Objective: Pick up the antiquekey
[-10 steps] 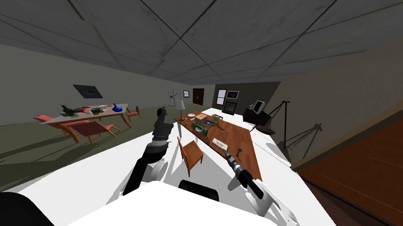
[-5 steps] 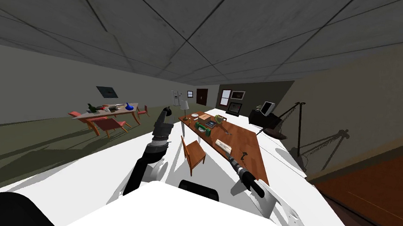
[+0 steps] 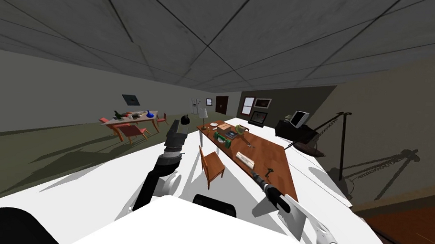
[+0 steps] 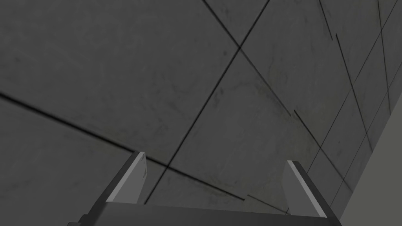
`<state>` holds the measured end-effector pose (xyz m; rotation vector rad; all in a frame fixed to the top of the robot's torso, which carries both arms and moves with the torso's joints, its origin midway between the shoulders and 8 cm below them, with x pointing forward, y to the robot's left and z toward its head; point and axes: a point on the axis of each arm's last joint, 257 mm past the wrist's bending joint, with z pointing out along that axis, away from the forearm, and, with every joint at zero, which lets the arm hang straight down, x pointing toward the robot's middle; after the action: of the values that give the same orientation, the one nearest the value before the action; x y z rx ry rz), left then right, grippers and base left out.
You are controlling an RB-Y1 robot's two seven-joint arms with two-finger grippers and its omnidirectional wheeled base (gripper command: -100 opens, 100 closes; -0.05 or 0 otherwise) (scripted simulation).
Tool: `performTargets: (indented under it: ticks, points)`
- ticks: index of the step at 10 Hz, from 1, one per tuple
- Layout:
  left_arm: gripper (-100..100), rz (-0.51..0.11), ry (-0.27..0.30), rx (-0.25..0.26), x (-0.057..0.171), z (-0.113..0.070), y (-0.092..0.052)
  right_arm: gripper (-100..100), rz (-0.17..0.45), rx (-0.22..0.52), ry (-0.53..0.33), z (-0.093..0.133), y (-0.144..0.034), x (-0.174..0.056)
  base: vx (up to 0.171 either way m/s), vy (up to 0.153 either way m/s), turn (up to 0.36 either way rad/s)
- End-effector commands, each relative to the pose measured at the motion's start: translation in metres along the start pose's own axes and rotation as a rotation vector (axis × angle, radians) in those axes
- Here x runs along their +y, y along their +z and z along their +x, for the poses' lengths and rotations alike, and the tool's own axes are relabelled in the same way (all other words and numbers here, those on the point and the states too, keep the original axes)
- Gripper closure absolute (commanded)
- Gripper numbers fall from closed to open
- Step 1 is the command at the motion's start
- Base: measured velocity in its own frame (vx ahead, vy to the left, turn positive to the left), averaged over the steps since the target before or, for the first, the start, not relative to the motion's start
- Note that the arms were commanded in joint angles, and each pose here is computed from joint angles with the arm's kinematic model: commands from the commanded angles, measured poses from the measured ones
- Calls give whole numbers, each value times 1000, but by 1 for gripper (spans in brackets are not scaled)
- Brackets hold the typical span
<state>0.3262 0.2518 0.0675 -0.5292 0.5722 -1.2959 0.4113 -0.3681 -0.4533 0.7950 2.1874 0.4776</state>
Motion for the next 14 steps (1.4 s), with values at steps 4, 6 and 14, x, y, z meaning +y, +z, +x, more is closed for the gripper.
performTargets:
  ticks: [4, 6, 14]
  points:
    - [0, 0, 0, 0, 0, 0, 0, -100, 168, -28, -89, -33, -9, -68, -6, 10, 139]
    - [0, 0, 0, 0, 0, 0, 0, -100, 281, -56, -150, -64, -21, -112, -9, 14, 184]
    - [0, 0, 0, 0, 0, 0, 0, -100, 481, -124, -253, -137, -57, -182, -1, 10, 110]
